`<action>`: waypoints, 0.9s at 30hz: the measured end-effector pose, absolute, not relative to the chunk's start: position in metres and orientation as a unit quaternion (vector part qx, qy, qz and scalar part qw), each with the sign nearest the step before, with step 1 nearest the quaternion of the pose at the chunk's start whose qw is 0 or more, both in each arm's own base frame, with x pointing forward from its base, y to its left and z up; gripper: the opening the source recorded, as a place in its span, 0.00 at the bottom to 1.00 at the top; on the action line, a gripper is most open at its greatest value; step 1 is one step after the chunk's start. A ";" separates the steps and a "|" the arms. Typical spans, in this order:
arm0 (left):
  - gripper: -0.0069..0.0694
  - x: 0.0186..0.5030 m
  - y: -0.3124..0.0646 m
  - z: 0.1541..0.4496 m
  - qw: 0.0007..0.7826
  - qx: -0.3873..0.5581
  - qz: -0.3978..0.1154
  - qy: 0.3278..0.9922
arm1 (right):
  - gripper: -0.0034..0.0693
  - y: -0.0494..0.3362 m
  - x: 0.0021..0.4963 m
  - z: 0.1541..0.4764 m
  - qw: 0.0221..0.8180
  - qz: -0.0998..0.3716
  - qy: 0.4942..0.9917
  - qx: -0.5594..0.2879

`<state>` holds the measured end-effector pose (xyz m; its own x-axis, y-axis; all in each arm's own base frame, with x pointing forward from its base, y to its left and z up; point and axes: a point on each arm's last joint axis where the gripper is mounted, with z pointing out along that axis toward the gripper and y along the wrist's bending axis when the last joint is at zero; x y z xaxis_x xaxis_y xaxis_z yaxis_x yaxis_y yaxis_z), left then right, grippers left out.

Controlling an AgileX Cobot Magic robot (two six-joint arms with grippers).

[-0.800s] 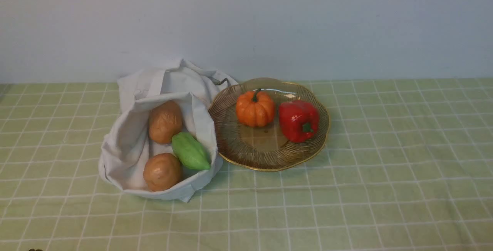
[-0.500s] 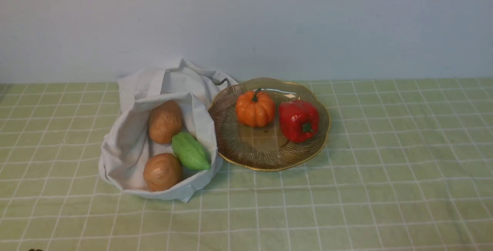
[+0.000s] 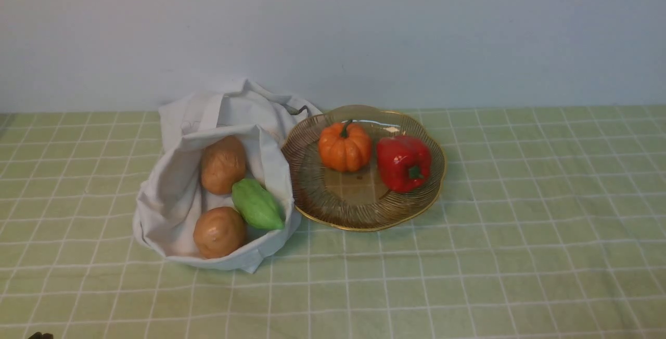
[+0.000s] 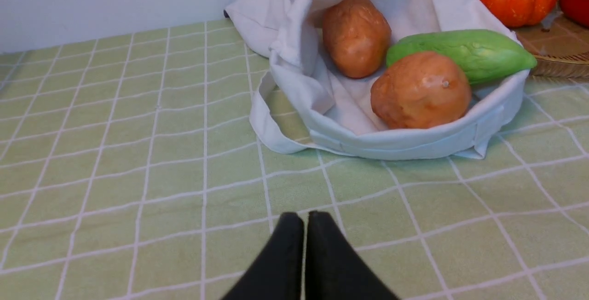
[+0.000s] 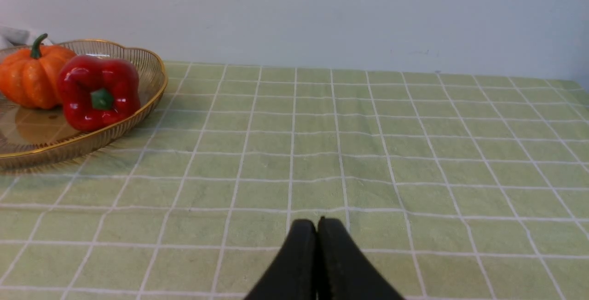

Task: Take vegetables from bag on green coffee tablecloth place on plate.
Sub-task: 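Reach into the cloth bag and grasp the potato inside with the left gripper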

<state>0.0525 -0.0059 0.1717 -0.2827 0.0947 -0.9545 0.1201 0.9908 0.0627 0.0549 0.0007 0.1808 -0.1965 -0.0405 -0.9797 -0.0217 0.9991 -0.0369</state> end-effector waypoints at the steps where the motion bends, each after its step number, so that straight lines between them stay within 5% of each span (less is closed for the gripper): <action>1: 0.08 0.053 -0.006 0.172 0.595 0.067 -0.011 0.801 | 0.03 0.001 0.055 0.181 0.634 -0.007 0.773 -0.020; 4: 0.08 0.053 -0.007 0.172 0.595 0.051 -0.027 0.802 | 0.03 0.001 0.055 0.181 0.634 -0.007 0.773 -0.020; 12: 0.08 0.051 -0.024 0.178 0.509 -0.238 -0.361 0.744 | 0.03 0.001 0.055 0.181 0.634 -0.007 0.773 -0.020; 16: 0.08 0.050 -0.028 0.183 0.463 -0.307 -0.450 0.699 | 0.03 0.001 0.055 0.181 0.634 -0.007 0.773 -0.020; 22: 0.08 0.050 -0.029 0.186 0.464 -0.310 -0.467 0.686 | 0.03 0.001 0.055 0.181 0.634 -0.007 0.773 -0.020; 27: 0.08 0.042 -0.039 0.200 0.470 -0.194 -0.429 0.747 | 0.03 0.001 0.055 0.181 0.634 -0.007 0.773 -0.020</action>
